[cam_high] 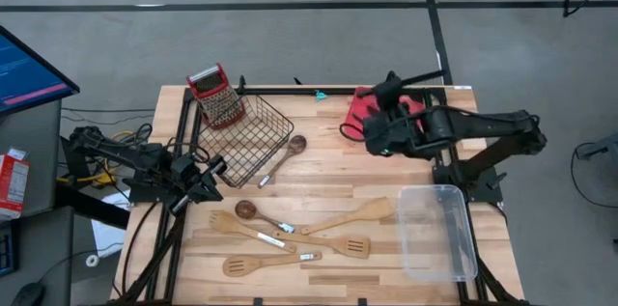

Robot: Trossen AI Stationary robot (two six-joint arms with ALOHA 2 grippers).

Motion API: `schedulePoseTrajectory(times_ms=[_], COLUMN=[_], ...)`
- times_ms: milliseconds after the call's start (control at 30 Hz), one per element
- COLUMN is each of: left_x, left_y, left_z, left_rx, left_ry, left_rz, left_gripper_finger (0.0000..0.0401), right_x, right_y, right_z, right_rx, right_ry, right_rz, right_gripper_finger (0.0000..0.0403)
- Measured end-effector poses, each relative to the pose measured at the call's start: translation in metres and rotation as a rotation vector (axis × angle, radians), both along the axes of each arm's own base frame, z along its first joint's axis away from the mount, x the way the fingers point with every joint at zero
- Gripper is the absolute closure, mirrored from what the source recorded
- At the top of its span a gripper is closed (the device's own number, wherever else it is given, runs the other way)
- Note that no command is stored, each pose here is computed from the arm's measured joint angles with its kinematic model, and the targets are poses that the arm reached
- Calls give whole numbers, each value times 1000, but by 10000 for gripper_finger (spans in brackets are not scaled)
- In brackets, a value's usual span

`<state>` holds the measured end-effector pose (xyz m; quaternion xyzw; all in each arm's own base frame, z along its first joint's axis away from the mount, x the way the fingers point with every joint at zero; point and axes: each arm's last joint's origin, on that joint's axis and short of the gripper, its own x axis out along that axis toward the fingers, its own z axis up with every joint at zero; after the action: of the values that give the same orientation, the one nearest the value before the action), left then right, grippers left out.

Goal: Pick & Place Kitchen Items
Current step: Put the black knife into the red bin

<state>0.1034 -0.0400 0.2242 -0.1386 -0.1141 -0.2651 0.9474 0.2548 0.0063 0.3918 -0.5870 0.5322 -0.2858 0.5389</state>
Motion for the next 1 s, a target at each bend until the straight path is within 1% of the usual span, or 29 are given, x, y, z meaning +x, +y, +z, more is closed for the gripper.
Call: schedulePoseTrajectory(times_ms=[200, 333, 500, 667, 800, 900, 1000], left_x=[0, 0, 0, 0, 0, 0, 0], left_y=[0, 0, 0, 0, 0, 0, 0], left_z=[0, 0, 0, 0, 0, 0, 0], left_rx=[0, 0, 0, 0, 0, 0, 0], left_ry=[0, 0, 0, 0, 0, 0, 0], left_rz=[0, 0, 0, 0, 0, 0, 0], left_gripper_finger=[399, 399, 399, 399, 399, 399, 399], right_x=[-5, -10, -17, -31, -45, -60, -75], right_y=[-16, -18, -18, -8, 4, 13, 22], right_z=[-1, 7, 32, 74, 114, 145, 175], right_rx=[-133, -147, -151, -112, -37, 53, 194], right_ry=[104, 122, 56, -121, -348, -552, -780], right_rz=[-116, -130, -139, -97, -25, 56, 185], right_gripper_finger=[327, 327, 327, 327, 327, 327, 327])
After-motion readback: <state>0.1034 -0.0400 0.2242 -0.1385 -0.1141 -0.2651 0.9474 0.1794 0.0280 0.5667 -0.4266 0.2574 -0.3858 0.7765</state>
